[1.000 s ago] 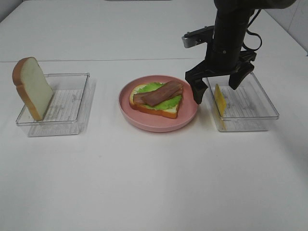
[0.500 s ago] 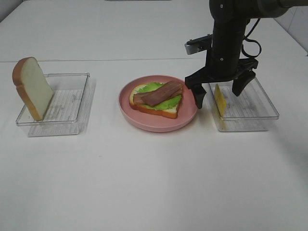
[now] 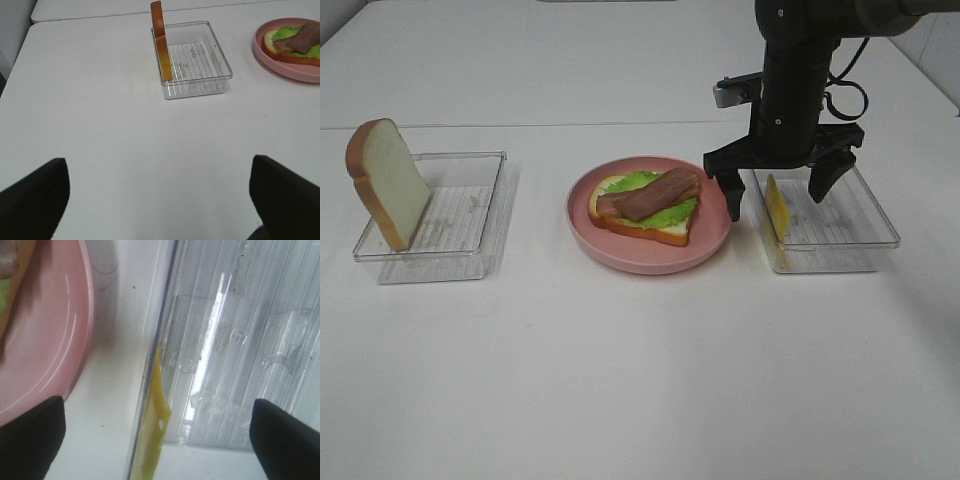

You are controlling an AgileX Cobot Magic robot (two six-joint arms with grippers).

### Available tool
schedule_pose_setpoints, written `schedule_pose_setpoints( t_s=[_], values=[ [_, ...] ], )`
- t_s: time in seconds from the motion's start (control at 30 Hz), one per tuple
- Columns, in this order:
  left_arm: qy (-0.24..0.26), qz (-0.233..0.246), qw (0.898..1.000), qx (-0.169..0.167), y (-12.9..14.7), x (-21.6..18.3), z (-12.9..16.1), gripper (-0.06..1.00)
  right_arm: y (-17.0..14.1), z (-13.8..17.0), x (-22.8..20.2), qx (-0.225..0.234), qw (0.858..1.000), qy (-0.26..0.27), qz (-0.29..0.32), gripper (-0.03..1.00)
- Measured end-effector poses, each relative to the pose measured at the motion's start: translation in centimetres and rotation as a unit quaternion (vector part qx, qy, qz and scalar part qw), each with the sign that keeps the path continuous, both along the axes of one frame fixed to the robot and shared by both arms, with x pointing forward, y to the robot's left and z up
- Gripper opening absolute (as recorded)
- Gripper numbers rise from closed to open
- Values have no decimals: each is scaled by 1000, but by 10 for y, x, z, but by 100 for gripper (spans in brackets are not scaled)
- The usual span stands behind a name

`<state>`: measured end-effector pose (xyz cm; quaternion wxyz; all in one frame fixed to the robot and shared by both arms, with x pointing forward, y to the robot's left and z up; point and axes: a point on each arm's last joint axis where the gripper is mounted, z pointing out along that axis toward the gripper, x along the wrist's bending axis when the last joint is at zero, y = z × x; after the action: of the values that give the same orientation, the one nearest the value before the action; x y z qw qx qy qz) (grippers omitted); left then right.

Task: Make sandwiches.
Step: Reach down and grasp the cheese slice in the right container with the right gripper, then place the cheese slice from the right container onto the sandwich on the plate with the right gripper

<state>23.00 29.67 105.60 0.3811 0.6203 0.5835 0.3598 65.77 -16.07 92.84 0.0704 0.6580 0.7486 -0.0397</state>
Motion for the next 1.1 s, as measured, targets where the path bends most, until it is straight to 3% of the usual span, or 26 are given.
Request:
schedule_pose_setpoints(
  t_s=[0.03, 0.1, 0.13, 0.17, 0.2, 0.27, 0.37, 0.4, 0.53, 0.83, 1.1],
  values=[
    [0, 0, 1000, 0, 0, 0, 0, 89, 0, 0, 0, 0, 1000, 0, 0, 96],
    [0, 0, 1000, 0, 0, 0, 0, 89, 0, 0, 0, -2, 1000, -1, -3, 77],
    [0, 0, 1000, 0, 0, 0, 0, 89, 0, 0, 0, -2, 1000, -1, -3, 77],
    [0, 0, 1000, 0, 0, 0, 0, 89, -1, 0, 0, -3, 1000, -2, -4, 67],
    [0, 0, 1000, 0, 0, 0, 0, 89, -1, 0, 0, -3, 1000, -2, -4, 67],
    [0, 0, 1000, 0, 0, 0, 0, 89, 0, 0, 0, -1, 1000, -2, -9, 18],
    [0, 0, 1000, 0, 0, 0, 0, 89, 1, 0, 0, -1, 1000, -2, -7, 12],
    [0, 0, 1000, 0, 0, 0, 0, 89, 1, 0, 0, -2, 1000, -2, -7, 3],
    [0, 0, 1000, 0, 0, 0, 0, 89, -5, 1, 1, -23, 1000, -3, 0, 3],
    [0, 0, 1000, 0, 0, 0, 0, 89, -6, 7, -1, -24, 1000, -2, 14, 3],
    [0, 0, 1000, 0, 0, 0, 0, 89, -5, 58, 2, -16, 998, -35, 43, 3]
  ],
)
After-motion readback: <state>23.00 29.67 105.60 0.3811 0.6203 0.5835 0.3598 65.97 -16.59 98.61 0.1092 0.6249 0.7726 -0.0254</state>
